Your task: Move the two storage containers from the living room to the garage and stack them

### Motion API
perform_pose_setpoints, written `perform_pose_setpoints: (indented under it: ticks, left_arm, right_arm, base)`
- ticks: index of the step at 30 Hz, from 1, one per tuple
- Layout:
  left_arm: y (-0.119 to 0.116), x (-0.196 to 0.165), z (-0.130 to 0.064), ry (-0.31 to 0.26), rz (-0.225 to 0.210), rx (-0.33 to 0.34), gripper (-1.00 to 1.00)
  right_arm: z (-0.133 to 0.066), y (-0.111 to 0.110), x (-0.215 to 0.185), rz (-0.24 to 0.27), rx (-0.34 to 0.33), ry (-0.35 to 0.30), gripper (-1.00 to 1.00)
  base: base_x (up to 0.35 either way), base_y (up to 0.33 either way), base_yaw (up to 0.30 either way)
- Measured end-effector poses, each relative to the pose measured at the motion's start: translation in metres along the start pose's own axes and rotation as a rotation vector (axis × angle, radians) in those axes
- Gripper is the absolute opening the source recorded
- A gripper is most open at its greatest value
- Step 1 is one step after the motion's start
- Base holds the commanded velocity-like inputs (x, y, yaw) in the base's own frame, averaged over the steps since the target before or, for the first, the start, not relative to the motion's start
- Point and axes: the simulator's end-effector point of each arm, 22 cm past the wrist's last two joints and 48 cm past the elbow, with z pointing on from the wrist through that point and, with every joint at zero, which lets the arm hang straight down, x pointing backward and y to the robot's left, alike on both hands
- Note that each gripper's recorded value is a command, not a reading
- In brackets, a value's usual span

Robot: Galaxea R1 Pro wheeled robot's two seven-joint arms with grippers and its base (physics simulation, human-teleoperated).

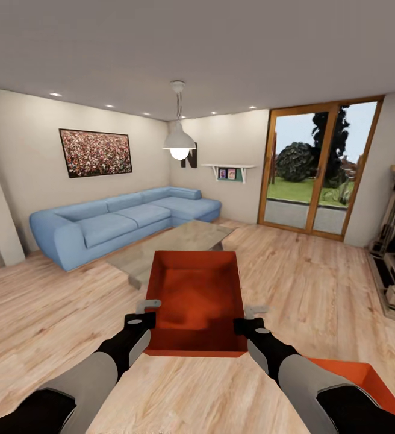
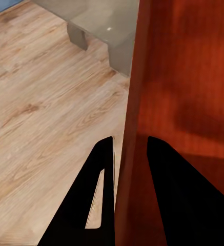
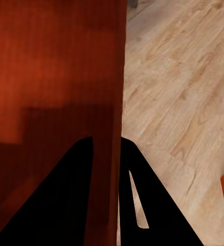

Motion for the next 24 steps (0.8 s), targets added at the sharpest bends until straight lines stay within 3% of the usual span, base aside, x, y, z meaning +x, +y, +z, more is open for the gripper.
perform_pose_setpoints:
  ticks: [24]
  left_arm:
    - [-0.0005,0.0001,-0.0001,0.0,-0.002,0.0,-1.0]
  right_arm:
    - [0.0001,-0.0005,-0.0001,-0.001,0.0,0.0,-1.0]
  base:
    - [0.0,0.0,0.27]
